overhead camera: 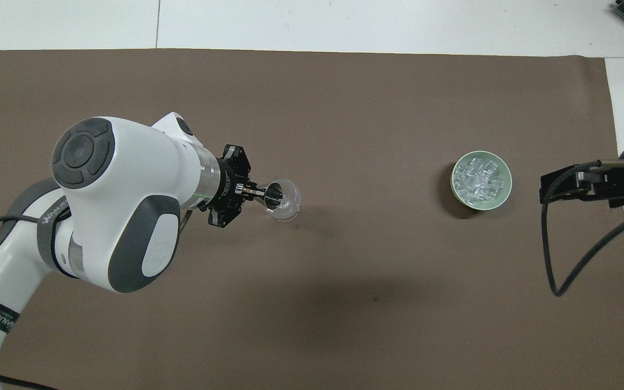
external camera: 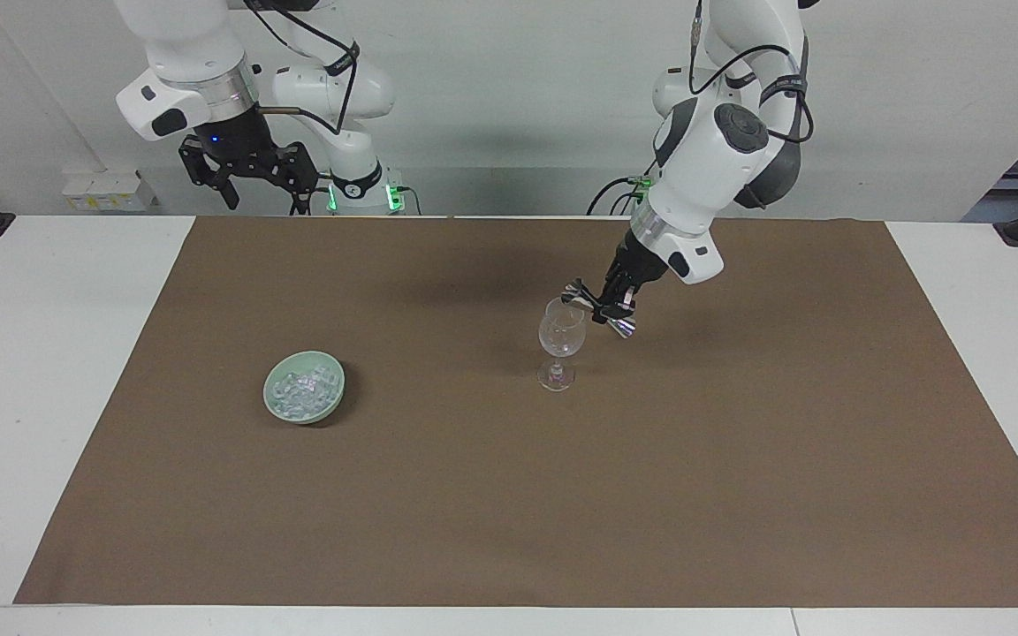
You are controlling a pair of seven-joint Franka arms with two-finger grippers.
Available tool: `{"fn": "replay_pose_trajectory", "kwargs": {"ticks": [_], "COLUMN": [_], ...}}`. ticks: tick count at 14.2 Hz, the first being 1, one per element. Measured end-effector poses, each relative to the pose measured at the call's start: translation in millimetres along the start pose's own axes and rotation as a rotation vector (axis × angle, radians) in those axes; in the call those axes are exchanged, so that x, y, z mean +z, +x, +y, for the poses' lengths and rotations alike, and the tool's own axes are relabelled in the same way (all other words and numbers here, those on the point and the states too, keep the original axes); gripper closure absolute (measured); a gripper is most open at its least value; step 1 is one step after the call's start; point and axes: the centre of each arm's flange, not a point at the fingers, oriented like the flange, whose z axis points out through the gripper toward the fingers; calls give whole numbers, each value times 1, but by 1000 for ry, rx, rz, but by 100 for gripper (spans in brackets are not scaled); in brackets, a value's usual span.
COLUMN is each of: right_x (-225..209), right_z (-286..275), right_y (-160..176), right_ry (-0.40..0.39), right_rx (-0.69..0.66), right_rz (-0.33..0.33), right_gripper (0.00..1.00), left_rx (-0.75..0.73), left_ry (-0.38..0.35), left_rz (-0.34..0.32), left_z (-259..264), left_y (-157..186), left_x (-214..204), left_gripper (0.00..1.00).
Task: Pour wine and add ice with both arms
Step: 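Tilt the metal cup with the left gripper to pour into the glass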
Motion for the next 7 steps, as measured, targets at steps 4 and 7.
{"fn": "replay_pose_trajectory", "kwargs": {"ticks": [4, 7], "right_x": [0, 0], "right_z": [0, 0], "right_y": [0, 0], "right_ry": [0, 0], "right_rx": [0, 0], "right_rz": [0, 0], "right_gripper": [0, 0], "left_rx": [35, 48], "left_ry": [1, -15], "left_rz": [40, 75], "left_z": [-2, -2], "left_y": [-7, -15], "left_x": [2, 2], "left_gripper": [78, 78]}}
